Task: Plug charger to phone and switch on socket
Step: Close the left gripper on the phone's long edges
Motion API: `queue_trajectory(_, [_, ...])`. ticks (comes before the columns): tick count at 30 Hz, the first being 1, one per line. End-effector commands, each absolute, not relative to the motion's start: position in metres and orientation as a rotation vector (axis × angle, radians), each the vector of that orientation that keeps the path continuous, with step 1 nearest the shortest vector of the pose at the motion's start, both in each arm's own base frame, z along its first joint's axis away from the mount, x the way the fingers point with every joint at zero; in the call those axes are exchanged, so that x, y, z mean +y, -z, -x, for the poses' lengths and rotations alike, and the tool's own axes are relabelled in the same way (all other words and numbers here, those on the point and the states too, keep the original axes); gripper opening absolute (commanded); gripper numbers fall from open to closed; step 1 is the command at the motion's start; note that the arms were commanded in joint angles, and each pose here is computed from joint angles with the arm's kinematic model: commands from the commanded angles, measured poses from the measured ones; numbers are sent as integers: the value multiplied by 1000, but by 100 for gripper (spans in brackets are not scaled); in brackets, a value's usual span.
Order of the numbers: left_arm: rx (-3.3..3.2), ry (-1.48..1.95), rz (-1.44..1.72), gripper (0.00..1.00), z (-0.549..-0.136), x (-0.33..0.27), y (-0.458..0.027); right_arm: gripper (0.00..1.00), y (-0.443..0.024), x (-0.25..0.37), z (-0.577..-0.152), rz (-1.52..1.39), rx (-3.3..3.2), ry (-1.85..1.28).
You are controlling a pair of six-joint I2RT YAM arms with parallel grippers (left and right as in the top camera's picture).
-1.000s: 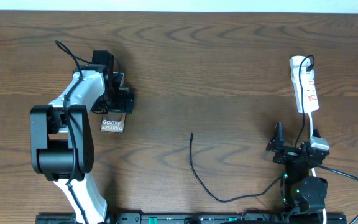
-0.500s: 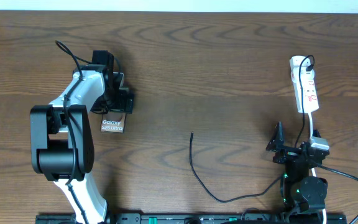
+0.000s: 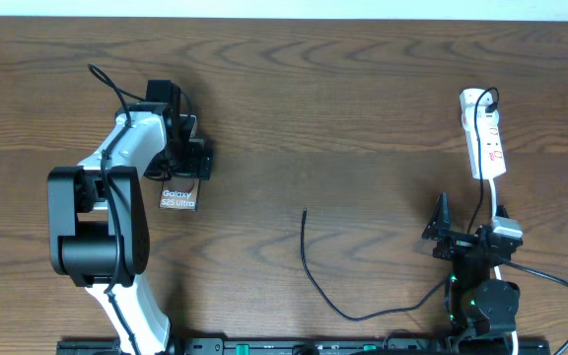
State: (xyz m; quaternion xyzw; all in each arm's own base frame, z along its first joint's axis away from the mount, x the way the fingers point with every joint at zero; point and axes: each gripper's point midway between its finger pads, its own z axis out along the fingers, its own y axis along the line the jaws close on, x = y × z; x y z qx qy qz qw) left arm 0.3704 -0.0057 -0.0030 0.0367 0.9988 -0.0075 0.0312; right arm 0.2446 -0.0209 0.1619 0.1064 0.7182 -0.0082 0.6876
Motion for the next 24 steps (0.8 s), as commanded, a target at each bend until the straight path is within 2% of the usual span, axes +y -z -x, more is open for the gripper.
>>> queue_trajectory(1, [3128,47,-129,99,-356,-7,16,99,-162,-20,-244,-230,1607,23])
queue_trajectory(4, [3127,47,-130,97,-356,-7,16,99,-162,-20,-244,-230,1607,23])
queue_trajectory(10, [3125,47,-130,78,-357,-7,16,99,-162,-20,-244,-230,1607,23])
queue_trajectory(24, [3124,47,-130,76,-357,-7,16,99,-162,-20,-244,-230,1607,23])
